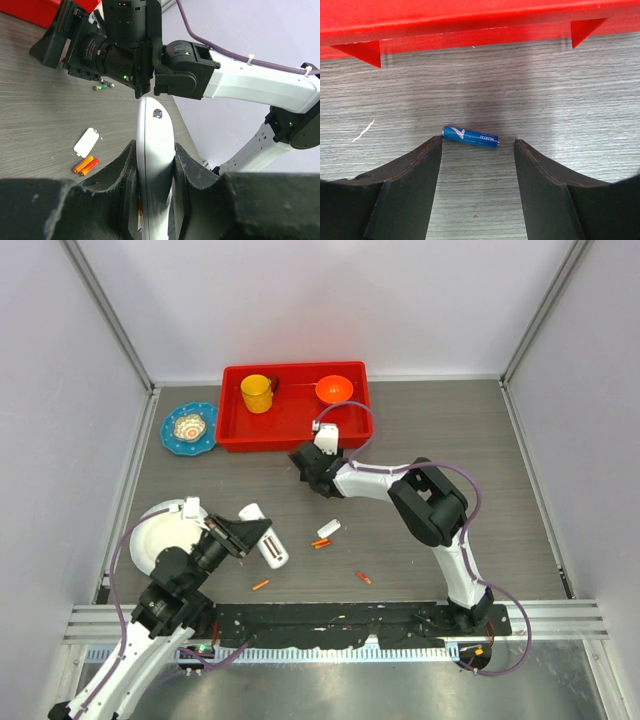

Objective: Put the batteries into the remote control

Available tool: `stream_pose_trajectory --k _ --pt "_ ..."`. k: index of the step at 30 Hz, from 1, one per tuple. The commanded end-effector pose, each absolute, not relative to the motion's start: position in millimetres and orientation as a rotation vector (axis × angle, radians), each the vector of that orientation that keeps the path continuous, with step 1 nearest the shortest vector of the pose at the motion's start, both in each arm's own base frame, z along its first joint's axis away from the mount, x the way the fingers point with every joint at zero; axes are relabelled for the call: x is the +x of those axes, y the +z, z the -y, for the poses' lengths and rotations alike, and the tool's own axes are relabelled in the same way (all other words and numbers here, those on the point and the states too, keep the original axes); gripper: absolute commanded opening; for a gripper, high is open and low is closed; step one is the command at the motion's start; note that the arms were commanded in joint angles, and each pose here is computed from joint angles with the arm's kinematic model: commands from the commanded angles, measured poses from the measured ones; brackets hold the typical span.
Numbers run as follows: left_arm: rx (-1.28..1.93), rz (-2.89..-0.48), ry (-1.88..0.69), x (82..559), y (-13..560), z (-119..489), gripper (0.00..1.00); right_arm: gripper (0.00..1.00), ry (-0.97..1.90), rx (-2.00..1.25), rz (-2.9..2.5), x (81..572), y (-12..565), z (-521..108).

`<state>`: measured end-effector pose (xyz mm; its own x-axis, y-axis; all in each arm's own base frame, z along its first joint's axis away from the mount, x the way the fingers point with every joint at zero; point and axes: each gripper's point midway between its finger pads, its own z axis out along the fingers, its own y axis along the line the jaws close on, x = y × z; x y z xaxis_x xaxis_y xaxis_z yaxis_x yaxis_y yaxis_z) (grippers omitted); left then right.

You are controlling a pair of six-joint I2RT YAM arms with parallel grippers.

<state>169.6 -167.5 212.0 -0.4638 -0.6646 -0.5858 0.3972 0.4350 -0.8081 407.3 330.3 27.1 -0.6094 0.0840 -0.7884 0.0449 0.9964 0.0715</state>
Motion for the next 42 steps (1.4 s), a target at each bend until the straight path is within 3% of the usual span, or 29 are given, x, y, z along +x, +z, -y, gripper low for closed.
stream_pose_trajectory --k 1,14,22,31,36,42 --pt "-0.244 -1.579 -1.281 167 222 164 0.00 0.64 0.060 0.090 -2.203 413 32 -340" --pt "-0.251 -1.581 -1.279 169 220 164 0.00 0.68 0.066 0.158 -2.190 418 36 -345" --pt "-0.253 -1.590 -1.271 169 218 164 0.00 0.63 0.066 0.221 -2.198 420 29 -347" --pt "-0.252 -1.591 -1.267 169 217 163 0.00 0.50 0.028 0.189 -2.231 408 15 -336" --pt "-0.251 -1.589 -1.273 169 217 164 0.00 0.35 0.016 0.161 -2.243 398 12 -328" --pt "-0.252 -1.583 -1.280 169 218 164 0.00 0.24 0.039 0.046 -2.208 388 54 -316"
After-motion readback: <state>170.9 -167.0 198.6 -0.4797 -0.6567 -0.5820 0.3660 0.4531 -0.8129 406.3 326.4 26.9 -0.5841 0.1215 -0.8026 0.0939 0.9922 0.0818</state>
